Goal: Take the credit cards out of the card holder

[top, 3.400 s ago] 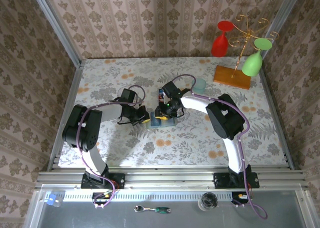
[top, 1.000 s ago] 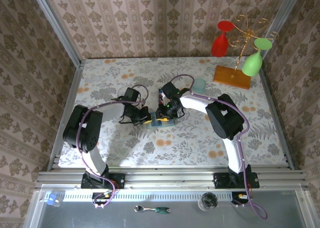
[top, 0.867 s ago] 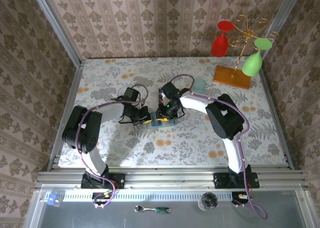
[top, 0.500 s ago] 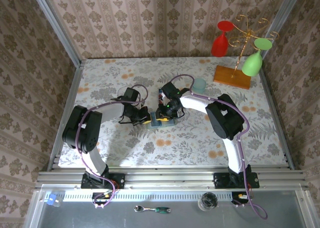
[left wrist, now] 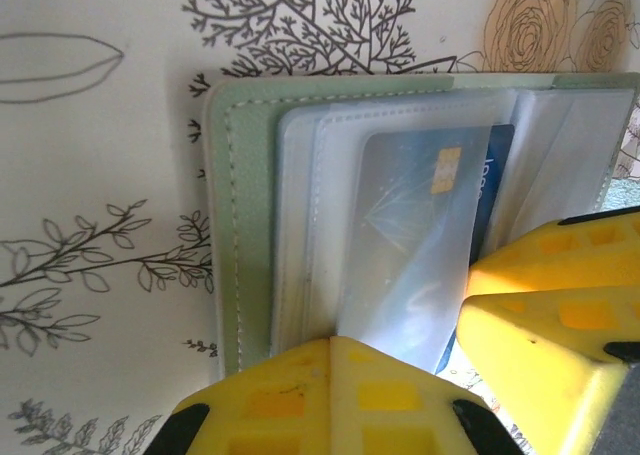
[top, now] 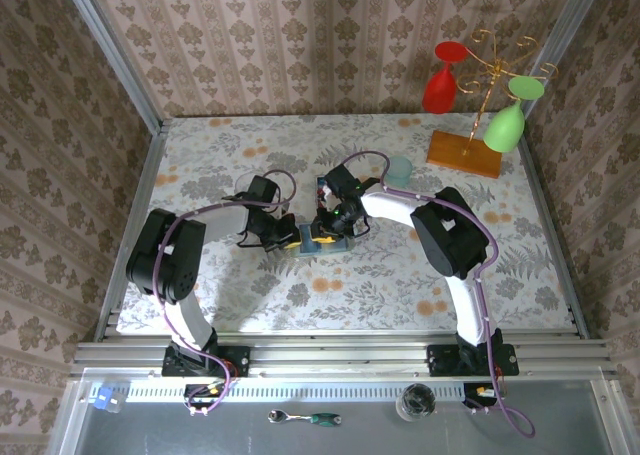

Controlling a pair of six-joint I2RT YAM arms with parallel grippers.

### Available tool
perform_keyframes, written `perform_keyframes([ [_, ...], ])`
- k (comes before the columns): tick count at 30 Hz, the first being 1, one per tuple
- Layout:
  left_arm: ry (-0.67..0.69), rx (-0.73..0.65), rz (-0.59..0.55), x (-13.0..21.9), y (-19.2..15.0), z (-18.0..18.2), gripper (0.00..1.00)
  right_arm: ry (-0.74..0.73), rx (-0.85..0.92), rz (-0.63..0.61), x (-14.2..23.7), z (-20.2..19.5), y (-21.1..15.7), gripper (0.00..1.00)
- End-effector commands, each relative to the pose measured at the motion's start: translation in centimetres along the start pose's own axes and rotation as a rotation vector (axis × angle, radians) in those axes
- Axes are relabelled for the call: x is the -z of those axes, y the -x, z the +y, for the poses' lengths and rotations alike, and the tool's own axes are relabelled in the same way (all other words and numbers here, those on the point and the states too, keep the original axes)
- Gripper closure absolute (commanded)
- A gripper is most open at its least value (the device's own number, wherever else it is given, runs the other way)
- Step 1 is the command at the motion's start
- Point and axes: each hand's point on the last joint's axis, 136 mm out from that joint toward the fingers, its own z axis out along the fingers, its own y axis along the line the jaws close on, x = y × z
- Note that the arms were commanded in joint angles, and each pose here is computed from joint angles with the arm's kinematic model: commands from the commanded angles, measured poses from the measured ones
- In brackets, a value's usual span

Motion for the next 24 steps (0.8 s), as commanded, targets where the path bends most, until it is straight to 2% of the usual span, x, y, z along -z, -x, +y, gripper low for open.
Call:
perform_keyframes([
  [1,0.054,0.013,0.039,-0.6,-0.8,1.7,1.0,0.038,-0.006,0.034,-0.3,0.6,-0.9,0.82],
  [7,0.049,0.016,0.042,-0.7,-0.9,1.7,1.0,0.05,-0.02,0.057,-0.9,0.4,-1.1,0.81],
  [10,0.05,0.014,0.041,-0.7,-0.9,1.7,1.0,0.054,-0.026,0.059,-1.1,0.4,-1.1,0.76],
  [16,0.046,0.008,0.034,-0.4,-0.8,1.5,1.0,-0.064,-0.025,0.038,-0.6,-1.4,-0.9,0.73],
  [24,0.045,0.01,0.031,-0.3,-0.8,1.6,1.0,-0.13,0.032,-0.018,0.5,-1.5,0.5,0.73],
])
